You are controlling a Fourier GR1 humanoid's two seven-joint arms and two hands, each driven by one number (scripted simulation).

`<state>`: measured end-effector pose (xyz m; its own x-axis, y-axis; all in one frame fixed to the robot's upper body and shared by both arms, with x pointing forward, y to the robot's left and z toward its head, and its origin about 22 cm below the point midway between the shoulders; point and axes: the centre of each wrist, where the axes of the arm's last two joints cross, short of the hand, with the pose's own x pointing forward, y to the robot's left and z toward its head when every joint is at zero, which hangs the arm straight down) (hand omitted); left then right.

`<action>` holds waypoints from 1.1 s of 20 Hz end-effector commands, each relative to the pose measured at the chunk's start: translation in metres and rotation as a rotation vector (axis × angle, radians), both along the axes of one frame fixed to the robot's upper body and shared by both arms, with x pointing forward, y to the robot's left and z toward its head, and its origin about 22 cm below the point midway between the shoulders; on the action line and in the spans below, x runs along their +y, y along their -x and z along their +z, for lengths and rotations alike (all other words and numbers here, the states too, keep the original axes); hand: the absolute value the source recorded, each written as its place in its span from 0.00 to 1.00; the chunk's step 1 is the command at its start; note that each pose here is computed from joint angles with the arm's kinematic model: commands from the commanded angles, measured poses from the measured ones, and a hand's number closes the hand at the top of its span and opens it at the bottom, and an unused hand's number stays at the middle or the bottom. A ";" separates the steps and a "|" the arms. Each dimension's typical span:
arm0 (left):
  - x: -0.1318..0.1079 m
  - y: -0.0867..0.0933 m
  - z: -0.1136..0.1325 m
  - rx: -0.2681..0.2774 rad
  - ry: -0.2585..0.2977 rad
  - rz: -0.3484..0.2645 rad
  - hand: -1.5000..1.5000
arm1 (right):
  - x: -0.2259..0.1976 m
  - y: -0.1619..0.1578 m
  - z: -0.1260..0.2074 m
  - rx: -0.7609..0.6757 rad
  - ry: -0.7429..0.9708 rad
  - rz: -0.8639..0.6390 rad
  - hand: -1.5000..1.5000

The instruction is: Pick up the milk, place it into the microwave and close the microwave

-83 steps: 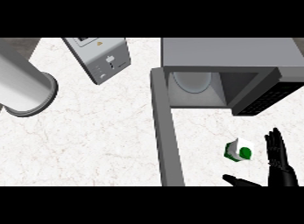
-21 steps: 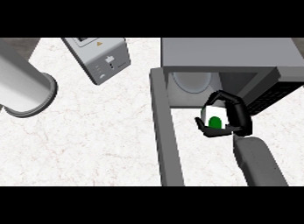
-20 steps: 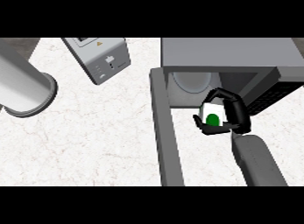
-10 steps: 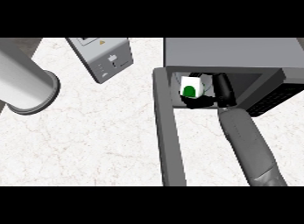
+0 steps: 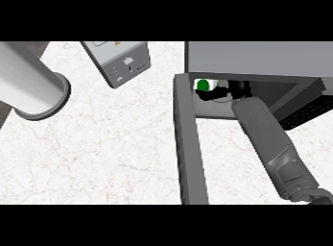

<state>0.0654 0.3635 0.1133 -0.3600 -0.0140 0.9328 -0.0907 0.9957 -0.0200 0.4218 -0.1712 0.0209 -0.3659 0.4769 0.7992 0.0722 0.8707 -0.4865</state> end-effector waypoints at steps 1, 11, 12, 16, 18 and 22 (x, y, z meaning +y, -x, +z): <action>0.001 -0.007 0.002 -0.014 0.001 -0.029 0.00 | -0.005 -0.012 0.011 -0.020 0.011 -0.063 1.00; -0.004 -0.016 0.003 -0.021 -0.001 -0.056 0.00 | -0.029 -0.024 0.028 -0.178 0.214 -0.229 1.00; -0.002 -0.017 -0.004 -0.010 0.002 -0.049 0.00 | -0.025 -0.023 0.025 -0.188 0.233 -0.242 1.00; -0.001 -0.029 0.001 0.000 0.005 -0.057 0.00 | -0.040 -0.023 0.025 -0.205 0.289 -0.282 1.00; 0.001 -0.026 0.002 -0.018 -0.011 -0.074 0.00 | -0.054 -0.022 0.023 -0.170 0.336 -0.317 1.00; 0.000 -0.033 0.000 -0.014 -0.011 -0.067 0.00 | -0.063 -0.020 0.020 -0.151 0.379 -0.495 0.00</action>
<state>0.0944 0.3625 0.1126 -0.3727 0.0126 0.9279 -0.0219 0.9995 -0.0224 0.4415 -0.2253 0.0390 -0.2193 0.8186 0.5309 0.4402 0.5686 -0.6949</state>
